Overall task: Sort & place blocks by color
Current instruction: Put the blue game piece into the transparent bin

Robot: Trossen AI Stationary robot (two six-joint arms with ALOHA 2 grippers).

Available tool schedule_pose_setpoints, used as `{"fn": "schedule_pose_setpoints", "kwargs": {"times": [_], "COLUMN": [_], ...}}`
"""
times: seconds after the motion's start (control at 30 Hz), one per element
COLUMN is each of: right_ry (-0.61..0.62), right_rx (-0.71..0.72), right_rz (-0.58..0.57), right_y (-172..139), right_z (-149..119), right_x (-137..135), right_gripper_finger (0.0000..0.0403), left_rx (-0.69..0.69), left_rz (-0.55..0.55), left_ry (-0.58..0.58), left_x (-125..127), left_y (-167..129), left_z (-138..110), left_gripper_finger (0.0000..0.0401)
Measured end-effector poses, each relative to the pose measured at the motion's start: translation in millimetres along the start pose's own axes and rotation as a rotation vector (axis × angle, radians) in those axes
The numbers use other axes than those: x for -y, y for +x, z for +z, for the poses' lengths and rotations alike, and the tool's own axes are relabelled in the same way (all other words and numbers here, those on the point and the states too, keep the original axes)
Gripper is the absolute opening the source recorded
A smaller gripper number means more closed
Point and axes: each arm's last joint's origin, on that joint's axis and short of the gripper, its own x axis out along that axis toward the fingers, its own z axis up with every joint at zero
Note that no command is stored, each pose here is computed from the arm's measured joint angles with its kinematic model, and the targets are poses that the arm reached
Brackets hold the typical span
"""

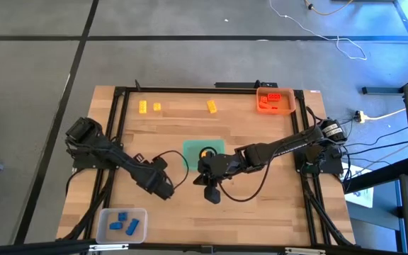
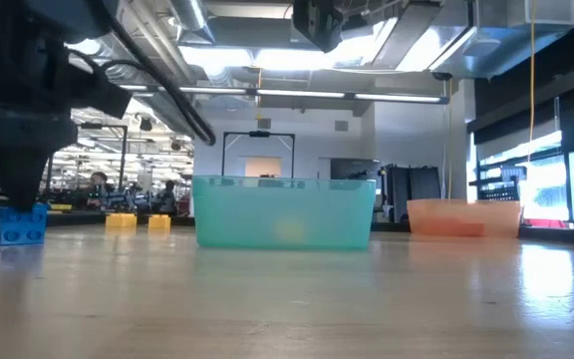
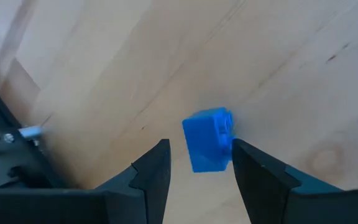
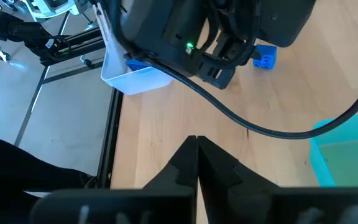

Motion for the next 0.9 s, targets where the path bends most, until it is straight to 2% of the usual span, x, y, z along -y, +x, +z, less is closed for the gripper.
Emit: {"fn": "schedule_pose_setpoints", "kwargs": {"times": [0.37, 0.67, 0.77, 0.9], "right_ry": [0.000, -0.018, -0.019, -0.018], "right_rx": [-0.001, 0.001, 0.001, 0.002], "right_rz": [0.000, -0.001, 0.000, -0.001], "right_y": [0, 0, 0, 0], "right_z": [0, 0, 0, 0], "right_x": [0, 0, 0, 0], "right_gripper_finger": [0.0009, 0.0009, 0.0009, 0.0009], "left_rx": [-0.039, -0.013, -0.013, -0.030], "left_rz": [-0.023, -0.034, -0.037, -0.044], "left_ry": [-0.009, 0.172, 0.214, 0.259], "left_x": [-6, -5, -5, -5], "left_y": [34, 35, 35, 36], "left_z": [-11, -10, -9, -6], "left_gripper_finger": [0.0161, 0.0160, 0.0145, 0.0094]}}
